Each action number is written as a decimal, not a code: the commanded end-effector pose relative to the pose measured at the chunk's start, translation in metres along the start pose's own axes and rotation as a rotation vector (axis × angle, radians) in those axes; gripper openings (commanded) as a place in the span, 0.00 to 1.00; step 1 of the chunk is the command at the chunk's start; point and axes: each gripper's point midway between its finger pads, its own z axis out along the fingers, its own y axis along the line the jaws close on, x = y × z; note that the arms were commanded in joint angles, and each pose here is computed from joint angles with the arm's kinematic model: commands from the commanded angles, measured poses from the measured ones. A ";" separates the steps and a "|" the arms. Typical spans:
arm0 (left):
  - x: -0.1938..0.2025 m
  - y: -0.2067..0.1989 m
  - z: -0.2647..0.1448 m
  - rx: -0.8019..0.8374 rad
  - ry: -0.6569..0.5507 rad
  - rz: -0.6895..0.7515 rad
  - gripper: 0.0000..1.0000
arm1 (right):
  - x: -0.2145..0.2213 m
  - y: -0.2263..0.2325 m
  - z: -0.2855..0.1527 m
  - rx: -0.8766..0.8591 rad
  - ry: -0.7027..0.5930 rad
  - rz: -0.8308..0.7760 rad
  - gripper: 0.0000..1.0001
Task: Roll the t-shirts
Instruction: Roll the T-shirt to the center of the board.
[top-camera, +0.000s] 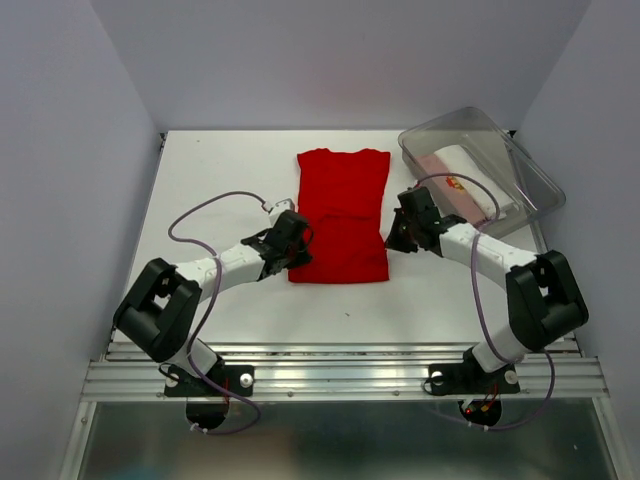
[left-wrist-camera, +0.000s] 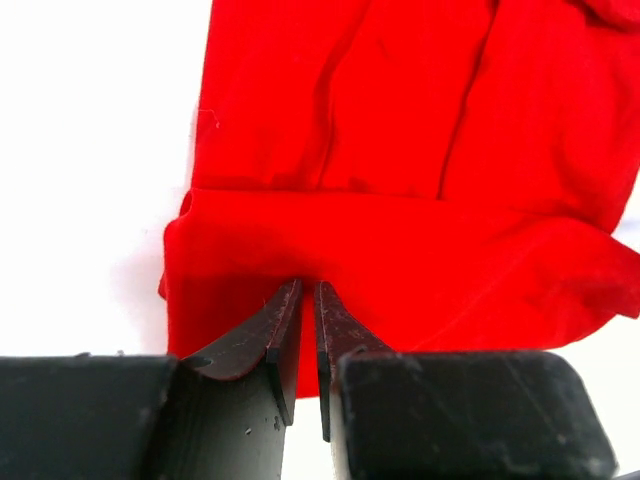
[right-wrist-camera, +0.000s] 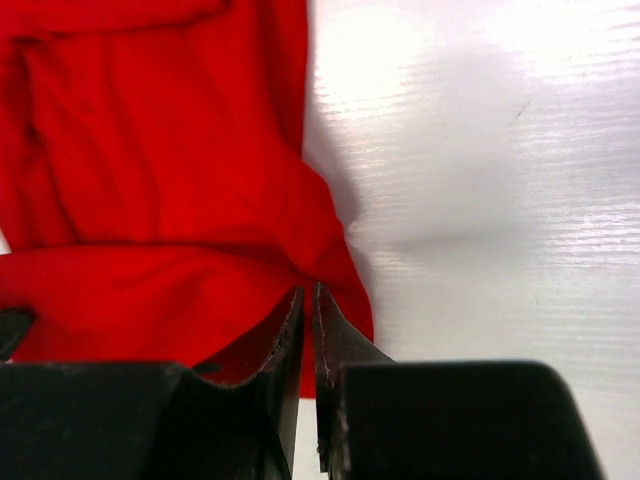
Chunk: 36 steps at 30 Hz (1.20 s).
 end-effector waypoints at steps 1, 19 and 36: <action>-0.025 -0.006 -0.022 0.037 -0.082 0.007 0.22 | -0.030 0.014 -0.035 -0.061 -0.119 -0.014 0.14; -0.001 0.020 0.014 -0.011 -0.005 0.025 0.20 | 0.027 -0.019 0.026 0.042 0.024 0.005 0.13; -0.061 0.017 -0.073 -0.033 -0.184 -0.003 0.52 | 0.015 -0.012 -0.055 -0.061 -0.082 0.008 0.19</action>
